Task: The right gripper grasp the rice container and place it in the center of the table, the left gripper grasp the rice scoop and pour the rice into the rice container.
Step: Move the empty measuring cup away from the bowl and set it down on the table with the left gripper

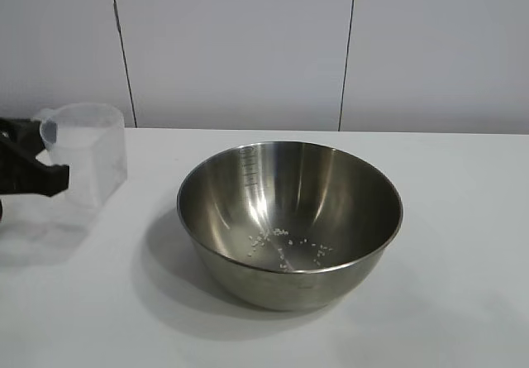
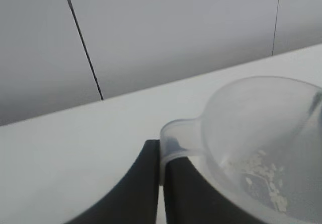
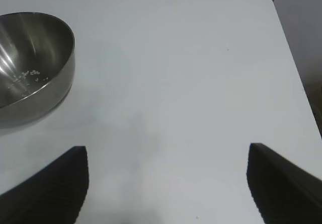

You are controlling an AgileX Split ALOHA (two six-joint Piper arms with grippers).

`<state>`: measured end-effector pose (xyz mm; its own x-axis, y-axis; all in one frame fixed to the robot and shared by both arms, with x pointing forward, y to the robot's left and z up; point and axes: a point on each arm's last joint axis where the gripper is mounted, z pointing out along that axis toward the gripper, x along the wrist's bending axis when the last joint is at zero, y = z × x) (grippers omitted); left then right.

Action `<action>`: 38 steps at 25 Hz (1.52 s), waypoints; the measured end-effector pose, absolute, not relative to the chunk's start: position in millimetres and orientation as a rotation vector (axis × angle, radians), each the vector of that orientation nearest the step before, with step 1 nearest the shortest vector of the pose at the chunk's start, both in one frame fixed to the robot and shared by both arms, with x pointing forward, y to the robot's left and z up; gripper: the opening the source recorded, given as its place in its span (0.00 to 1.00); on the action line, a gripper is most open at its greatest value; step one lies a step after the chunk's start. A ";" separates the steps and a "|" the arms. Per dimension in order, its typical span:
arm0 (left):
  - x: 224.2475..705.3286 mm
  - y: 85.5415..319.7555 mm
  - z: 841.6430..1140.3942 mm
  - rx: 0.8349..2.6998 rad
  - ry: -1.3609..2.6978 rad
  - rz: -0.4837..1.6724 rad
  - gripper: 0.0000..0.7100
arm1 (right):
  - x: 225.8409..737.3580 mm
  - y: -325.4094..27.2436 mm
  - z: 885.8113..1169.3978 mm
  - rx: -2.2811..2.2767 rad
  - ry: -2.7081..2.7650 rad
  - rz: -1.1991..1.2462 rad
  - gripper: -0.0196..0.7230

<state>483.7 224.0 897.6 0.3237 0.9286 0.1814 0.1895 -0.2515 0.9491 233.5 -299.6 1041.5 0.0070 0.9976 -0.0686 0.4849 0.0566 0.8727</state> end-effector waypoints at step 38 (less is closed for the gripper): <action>480.3 226.3 840.1 1.815 1.176 0.880 0.76 | 233.5 -299.6 1041.5 1.528 1.580 0.859 0.82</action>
<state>480.3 226.3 840.1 0.3305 0.9345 0.1323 0.3899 -0.2629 0.8825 233.5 -299.6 1041.5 0.0070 0.9976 -0.0686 0.4849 0.0566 0.8727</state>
